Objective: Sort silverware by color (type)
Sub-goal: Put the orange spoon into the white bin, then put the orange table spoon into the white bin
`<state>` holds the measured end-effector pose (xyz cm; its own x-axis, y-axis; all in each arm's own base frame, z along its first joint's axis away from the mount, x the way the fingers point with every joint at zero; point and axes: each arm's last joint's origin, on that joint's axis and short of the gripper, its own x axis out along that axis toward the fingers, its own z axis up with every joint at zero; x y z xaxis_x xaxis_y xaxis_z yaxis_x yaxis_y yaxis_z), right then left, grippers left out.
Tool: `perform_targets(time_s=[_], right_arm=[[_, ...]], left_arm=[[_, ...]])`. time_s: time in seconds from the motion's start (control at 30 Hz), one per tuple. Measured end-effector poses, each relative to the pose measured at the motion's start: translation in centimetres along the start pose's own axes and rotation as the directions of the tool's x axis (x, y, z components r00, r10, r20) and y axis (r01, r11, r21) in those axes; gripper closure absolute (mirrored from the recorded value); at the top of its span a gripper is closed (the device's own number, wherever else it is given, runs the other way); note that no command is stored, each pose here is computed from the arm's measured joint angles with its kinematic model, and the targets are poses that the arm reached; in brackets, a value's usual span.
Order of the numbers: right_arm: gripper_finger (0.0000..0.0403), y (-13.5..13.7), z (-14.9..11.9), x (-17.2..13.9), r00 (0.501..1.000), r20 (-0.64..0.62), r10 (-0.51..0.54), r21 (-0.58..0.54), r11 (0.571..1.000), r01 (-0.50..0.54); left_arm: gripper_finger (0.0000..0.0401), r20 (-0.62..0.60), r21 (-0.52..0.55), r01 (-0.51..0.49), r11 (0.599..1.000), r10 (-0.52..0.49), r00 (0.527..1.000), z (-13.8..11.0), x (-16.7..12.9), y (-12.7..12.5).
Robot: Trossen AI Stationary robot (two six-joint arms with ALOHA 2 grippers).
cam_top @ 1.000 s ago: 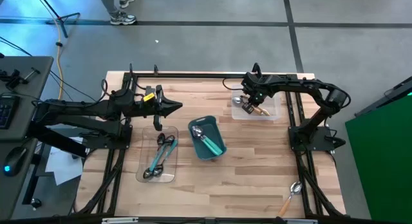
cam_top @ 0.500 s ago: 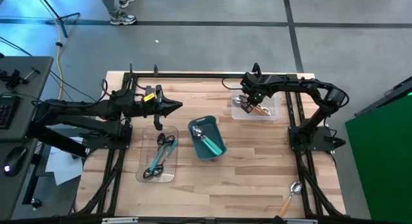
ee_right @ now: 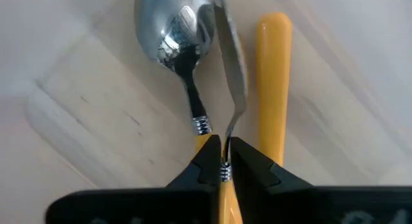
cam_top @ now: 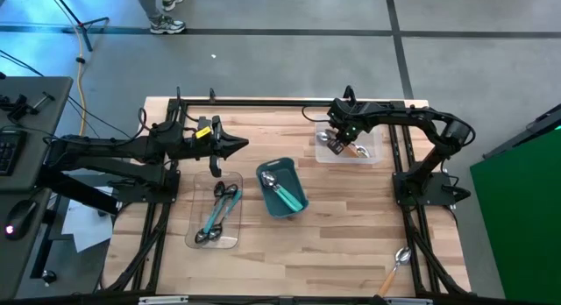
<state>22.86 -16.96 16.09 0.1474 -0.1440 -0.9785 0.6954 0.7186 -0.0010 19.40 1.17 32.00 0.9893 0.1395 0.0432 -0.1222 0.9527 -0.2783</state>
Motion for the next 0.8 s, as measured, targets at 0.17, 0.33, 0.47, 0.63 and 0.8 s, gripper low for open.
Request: perform_targets(time_s=[0.17,0.33,0.47,0.63,0.8], right_arm=[[0.0337,0.0,0.0,0.0,1.000,-0.001,0.008,0.000,1.000,-0.008],[0.0300,0.0,0.0,0.0,1.000,-0.002,0.010,-0.008,1.000,-0.010],[0.0295,0.0,-0.1,0.0,1.000,-0.013,0.010,-0.037,0.999,-0.010],[0.0295,-0.1,-0.6,-0.6,0.999,-0.047,0.005,-0.083,0.997,-0.009],[0.0295,-0.2,-1.1,-3.3,0.999,0.028,0.014,-0.112,0.994,-0.011]], left_arm=[[0.0401,0.000,0.000,0.000,1.000,0.000,1.000,0.0,0.0,0.0],[0.0401,0.000,0.000,0.000,1.000,0.000,1.000,0.0,0.0,0.0],[0.0401,0.000,0.000,0.000,1.000,0.000,1.000,0.0,0.0,0.0],[0.0401,0.000,0.001,0.001,1.000,-0.001,1.000,0.0,0.0,0.0],[0.0401,0.000,0.001,0.001,1.000,-0.001,1.000,0.0,0.0,0.0]])
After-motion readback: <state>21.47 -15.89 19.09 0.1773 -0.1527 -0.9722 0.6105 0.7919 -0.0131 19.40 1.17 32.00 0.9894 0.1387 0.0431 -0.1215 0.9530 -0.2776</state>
